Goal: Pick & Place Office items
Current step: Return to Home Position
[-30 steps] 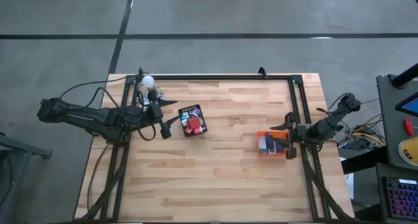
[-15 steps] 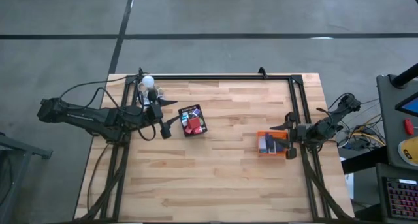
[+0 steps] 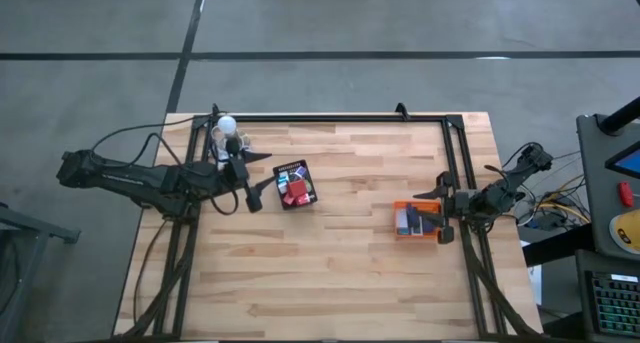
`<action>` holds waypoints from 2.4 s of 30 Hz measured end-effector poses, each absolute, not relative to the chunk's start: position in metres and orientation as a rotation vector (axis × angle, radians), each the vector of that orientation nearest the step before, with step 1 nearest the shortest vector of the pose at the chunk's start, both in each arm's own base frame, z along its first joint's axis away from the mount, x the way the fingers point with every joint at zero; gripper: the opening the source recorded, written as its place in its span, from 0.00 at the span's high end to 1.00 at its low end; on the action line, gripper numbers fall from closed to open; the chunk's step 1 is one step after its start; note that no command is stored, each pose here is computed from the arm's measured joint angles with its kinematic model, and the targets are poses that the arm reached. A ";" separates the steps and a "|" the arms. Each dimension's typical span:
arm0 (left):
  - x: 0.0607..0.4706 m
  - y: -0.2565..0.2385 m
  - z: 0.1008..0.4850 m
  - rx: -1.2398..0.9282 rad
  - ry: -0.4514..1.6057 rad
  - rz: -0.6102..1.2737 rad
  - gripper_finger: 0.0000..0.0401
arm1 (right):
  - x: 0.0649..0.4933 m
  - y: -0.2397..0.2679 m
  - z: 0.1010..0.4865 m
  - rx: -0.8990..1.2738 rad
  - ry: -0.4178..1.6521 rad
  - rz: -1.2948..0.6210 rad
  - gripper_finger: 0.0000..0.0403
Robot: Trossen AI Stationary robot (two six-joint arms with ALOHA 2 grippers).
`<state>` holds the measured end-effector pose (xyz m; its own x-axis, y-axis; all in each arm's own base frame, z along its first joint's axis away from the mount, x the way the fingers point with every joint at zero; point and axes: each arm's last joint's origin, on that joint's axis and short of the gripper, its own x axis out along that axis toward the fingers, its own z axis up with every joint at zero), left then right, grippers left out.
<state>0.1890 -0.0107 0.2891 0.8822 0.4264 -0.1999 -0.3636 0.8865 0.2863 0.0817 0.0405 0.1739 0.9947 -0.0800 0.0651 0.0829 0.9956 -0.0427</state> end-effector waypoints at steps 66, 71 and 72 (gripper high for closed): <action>0.099 -0.011 0.166 0.322 0.001 0.002 0.31 | 0.082 0.041 0.173 -0.056 -0.054 -0.082 0.54; 0.099 -0.011 0.165 0.321 0.006 0.001 0.31 | 0.082 0.041 0.173 -0.055 -0.054 -0.082 0.54; 0.099 -0.011 0.165 0.320 0.007 0.001 0.31 | 0.082 0.041 0.173 -0.056 -0.054 -0.082 0.54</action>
<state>0.0990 -0.0112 0.1654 1.0000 0.0020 -0.0065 0.0001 0.9492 0.3147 0.0824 0.0410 0.1728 0.9952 -0.0802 0.0560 0.0832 0.9951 -0.0535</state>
